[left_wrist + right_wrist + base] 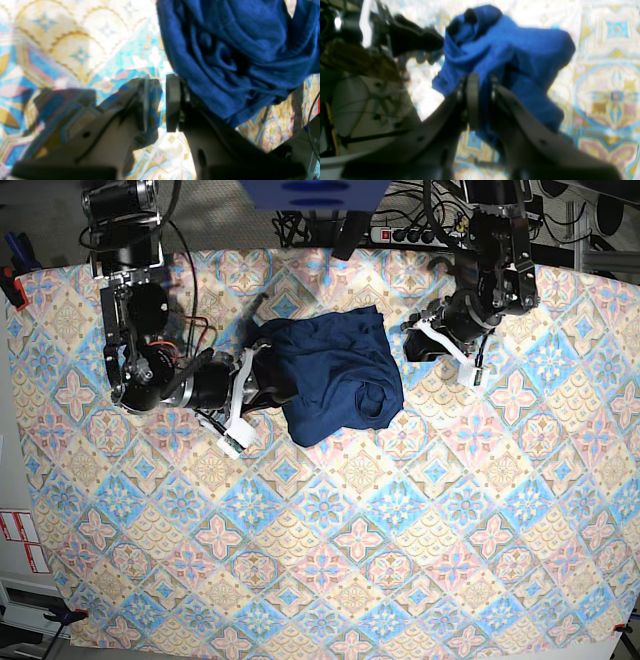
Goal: Fold the T-shirt properly
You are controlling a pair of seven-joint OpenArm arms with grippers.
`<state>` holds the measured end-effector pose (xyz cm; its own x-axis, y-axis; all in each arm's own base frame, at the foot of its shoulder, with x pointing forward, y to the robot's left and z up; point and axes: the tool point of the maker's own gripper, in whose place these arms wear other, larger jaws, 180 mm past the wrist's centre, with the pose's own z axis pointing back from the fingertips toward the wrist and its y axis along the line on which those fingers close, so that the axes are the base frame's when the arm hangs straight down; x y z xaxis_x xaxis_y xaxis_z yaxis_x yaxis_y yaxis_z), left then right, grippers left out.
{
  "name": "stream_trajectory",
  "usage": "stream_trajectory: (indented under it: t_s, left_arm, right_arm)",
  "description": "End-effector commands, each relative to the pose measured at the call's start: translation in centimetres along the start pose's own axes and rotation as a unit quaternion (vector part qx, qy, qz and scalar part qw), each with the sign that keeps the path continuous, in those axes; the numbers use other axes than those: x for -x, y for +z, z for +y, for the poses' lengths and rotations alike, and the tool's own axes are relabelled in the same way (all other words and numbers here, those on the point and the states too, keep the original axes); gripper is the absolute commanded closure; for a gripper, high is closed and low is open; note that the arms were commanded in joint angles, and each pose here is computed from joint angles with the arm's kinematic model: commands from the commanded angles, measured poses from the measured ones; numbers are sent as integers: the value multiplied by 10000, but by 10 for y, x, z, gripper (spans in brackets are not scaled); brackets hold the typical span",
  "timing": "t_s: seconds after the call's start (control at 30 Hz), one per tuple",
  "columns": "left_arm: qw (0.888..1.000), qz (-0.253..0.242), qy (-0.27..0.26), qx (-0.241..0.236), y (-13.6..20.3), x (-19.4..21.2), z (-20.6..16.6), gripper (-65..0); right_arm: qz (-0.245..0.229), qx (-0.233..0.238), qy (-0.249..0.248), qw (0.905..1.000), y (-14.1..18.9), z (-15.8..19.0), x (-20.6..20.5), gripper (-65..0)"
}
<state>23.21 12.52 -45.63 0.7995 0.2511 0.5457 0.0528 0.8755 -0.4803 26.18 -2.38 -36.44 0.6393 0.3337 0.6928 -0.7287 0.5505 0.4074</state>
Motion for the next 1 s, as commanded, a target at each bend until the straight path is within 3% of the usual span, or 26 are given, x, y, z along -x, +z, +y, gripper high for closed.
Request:
stream_trajectory:
  t_s: [0.0,0.17,0.3,0.4,0.5,0.6,0.7,0.8,0.97]
  left_arm:
    - [9997,-205,-45,85,2,-13,-4,-109]
    - [9997,-203,-51,80,2,-13,-3,-109]
    - [9997,-203,-51,80,2,-13,-3,-109]
    - [9998,-202,-57,76,3,-13,-3,-109]
    - [9998,-200,-77,51,4,-14,0,-109]
    - [9998,-197,-62,59,4,-13,-1,-109]
    - [9998,-193,-47,66,3,-12,-2,-109]
    - [9998,-186,-44,64,3,-11,-2,-109]
    - [9998,-193,-47,66,3,-12,-2,-109]
  right_arm:
    - [-213,-112,241,9994,4,10,-17,-51]
    - [137,-565,1009,9932,-6,53,-17,-51]
    - [696,-861,1601,9809,-17,81,6,-51]
    - [1020,-604,1952,9736,-22,73,14,-53]
    - [1103,-40,2117,9711,-18,47,10,-57]
    - [887,636,2054,9726,-3,9,-7,-95]
    - [732,1095,1739,9759,7,-26,-22,-189]
    - [745,1190,1337,9810,4,-50,-23,-264]
    - [1036,1177,918,9834,-4,-74,-7,-271]
